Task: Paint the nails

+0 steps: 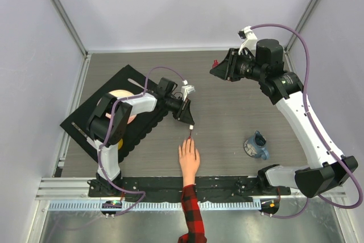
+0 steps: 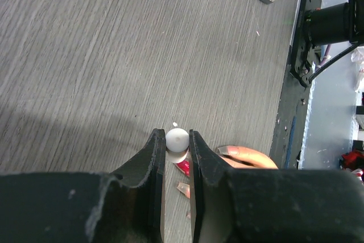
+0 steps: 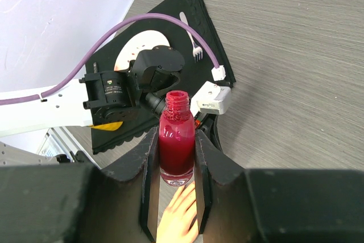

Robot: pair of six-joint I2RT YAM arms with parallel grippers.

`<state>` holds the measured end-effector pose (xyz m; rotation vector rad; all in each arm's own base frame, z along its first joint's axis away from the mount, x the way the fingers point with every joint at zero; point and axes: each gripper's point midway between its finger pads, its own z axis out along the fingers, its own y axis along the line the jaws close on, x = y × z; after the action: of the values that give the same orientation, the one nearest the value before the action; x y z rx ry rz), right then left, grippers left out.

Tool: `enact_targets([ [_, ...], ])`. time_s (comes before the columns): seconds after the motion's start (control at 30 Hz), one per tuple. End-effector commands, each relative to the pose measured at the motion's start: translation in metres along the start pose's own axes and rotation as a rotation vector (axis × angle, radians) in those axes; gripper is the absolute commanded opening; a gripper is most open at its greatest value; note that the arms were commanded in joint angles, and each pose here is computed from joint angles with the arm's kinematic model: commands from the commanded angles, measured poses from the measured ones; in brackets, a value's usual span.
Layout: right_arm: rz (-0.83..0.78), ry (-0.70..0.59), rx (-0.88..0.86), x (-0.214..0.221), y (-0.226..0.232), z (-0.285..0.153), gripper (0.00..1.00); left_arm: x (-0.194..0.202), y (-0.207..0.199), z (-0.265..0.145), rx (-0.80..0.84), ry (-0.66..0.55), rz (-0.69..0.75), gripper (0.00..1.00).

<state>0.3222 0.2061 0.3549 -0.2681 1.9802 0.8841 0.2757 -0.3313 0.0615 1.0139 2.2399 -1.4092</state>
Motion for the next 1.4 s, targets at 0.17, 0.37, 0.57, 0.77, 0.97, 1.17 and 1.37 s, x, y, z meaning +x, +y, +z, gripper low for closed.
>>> enact_targets([
  [0.17,-0.021,-0.059,-0.04,-0.018,0.011,-0.004,0.01,-0.008,-0.004,-0.003,0.017,-0.013,0.033,0.0],
  [0.37,-0.023,-0.06,-0.04,-0.019,0.011,-0.003,0.01,-0.003,-0.007,-0.005,0.018,-0.007,0.026,0.0],
  [0.57,-0.026,-0.061,-0.042,-0.019,0.011,-0.003,0.01,-0.002,-0.008,-0.005,0.023,-0.003,0.023,0.0],
  [0.77,-0.027,-0.06,-0.042,-0.02,0.011,-0.003,0.01,-0.001,-0.013,-0.002,0.033,0.004,0.025,0.0],
  [0.97,-0.03,-0.062,-0.044,-0.02,0.012,-0.004,0.01,-0.002,-0.016,0.0,0.036,0.006,0.028,0.0],
  [1.17,-0.029,-0.063,-0.045,-0.02,0.012,-0.004,0.01,0.003,-0.014,-0.001,0.032,0.015,0.021,0.0],
  [1.37,-0.025,-0.063,-0.045,-0.019,0.012,-0.005,0.01,0.002,-0.017,-0.005,0.02,0.017,0.028,0.0],
])
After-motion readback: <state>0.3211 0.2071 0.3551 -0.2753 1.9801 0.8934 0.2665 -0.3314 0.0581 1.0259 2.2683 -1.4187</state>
